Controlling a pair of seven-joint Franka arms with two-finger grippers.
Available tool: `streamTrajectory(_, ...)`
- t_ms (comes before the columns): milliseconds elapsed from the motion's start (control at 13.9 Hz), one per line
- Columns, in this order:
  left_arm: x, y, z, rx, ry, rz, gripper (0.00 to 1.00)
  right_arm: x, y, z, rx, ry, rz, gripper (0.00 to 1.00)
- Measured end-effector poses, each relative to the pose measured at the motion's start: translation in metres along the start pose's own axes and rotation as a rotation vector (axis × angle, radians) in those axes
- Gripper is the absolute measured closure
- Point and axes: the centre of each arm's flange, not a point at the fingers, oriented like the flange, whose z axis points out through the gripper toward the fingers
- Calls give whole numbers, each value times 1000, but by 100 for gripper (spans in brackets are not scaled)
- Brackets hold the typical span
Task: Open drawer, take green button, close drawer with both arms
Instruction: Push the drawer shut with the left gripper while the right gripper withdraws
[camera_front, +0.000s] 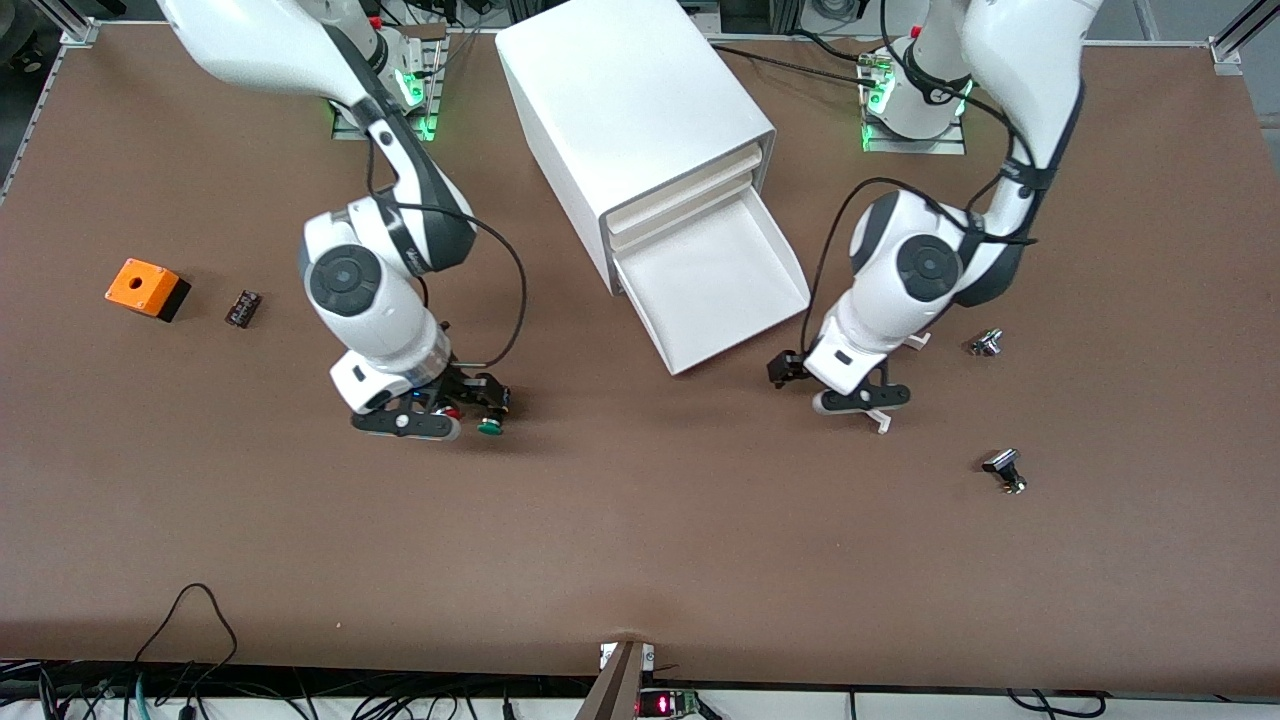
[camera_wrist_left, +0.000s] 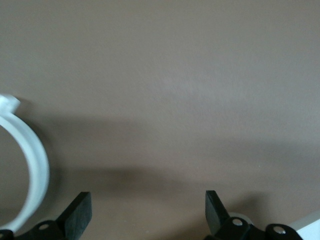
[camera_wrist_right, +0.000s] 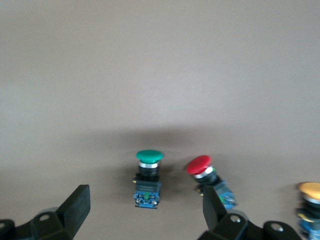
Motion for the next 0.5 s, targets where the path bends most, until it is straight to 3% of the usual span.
streamTrajectory(288,-32,-1,32,8,-4,-39,0,9,21,-78,2,44,32,0)
streamTrajectory(504,-53,13,41,8,-32,-83,0,21,68,-135,-28,39,106,0)
